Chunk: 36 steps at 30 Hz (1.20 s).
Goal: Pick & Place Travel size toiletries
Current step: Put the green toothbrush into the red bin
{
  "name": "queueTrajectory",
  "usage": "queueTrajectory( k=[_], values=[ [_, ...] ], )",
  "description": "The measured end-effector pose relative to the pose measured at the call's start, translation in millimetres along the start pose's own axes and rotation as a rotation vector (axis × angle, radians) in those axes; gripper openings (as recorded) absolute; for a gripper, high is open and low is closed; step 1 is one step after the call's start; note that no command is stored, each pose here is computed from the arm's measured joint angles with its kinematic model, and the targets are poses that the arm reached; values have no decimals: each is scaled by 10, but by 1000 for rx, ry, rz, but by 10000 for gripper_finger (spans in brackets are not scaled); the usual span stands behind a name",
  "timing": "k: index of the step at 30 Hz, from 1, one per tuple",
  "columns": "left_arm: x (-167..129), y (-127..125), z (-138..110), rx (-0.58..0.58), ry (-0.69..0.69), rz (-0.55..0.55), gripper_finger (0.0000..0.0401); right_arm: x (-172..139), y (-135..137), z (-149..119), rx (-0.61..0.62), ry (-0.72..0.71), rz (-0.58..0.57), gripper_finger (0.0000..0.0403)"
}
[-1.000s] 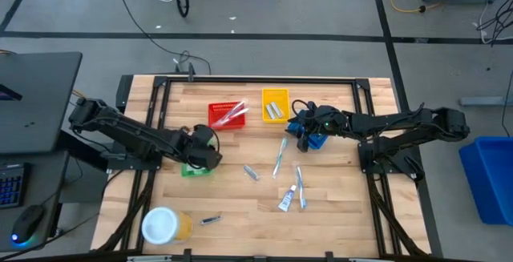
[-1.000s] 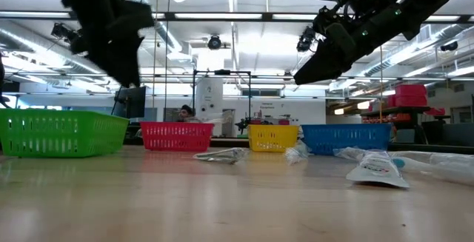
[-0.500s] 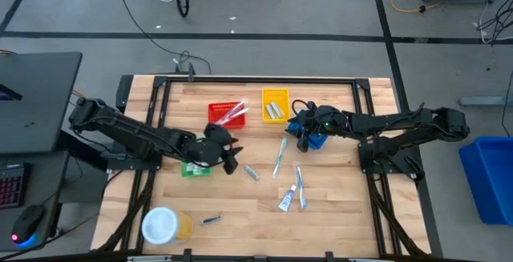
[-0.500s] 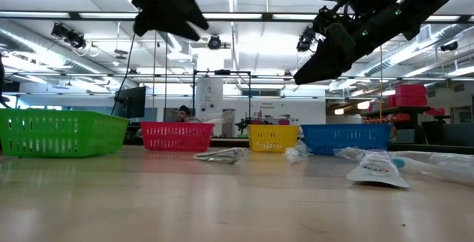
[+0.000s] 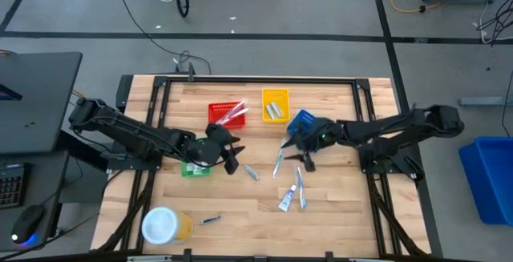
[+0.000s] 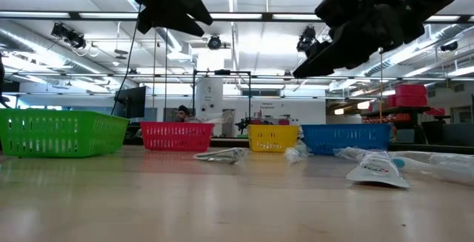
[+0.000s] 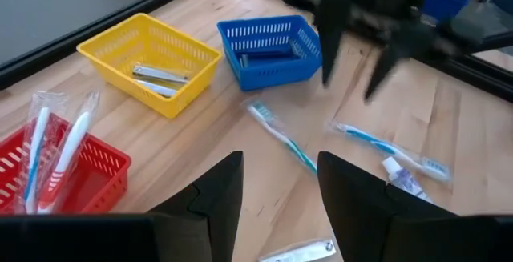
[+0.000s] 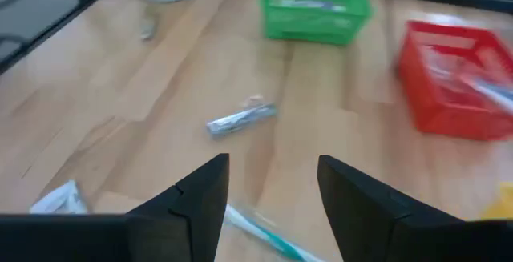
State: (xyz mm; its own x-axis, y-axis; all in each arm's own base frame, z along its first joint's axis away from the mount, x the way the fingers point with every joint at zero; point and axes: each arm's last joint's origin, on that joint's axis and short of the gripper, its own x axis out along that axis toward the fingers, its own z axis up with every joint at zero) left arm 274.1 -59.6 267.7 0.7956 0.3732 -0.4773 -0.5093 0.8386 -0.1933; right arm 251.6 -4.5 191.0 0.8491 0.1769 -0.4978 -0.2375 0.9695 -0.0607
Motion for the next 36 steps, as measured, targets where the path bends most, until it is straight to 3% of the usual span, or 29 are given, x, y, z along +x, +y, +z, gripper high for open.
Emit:
queueTrajectory(
  k=[4, 9, 17, 24, 36],
  values=[
    [0, 2, 6, -2, -12, 11, 169, 215, 78, -104, -37, 59, 45, 219],
    [0, 2, 8, -3, -16, 15, 169, 464, 55, -179, -48, 253, 57, 239],
    [0, 0, 12, -6, -21, 14, 169, 812, -37, -201, -202, 535, 54, 238],
    [0, 0, 11, -6, -18, 12, 169, 955, -49, -289, -285, 579, 76, 194],
    [0, 0, 10, 13, -18, 13, 169, 967, -50, -269, -247, 525, 115, 70]
  ],
)
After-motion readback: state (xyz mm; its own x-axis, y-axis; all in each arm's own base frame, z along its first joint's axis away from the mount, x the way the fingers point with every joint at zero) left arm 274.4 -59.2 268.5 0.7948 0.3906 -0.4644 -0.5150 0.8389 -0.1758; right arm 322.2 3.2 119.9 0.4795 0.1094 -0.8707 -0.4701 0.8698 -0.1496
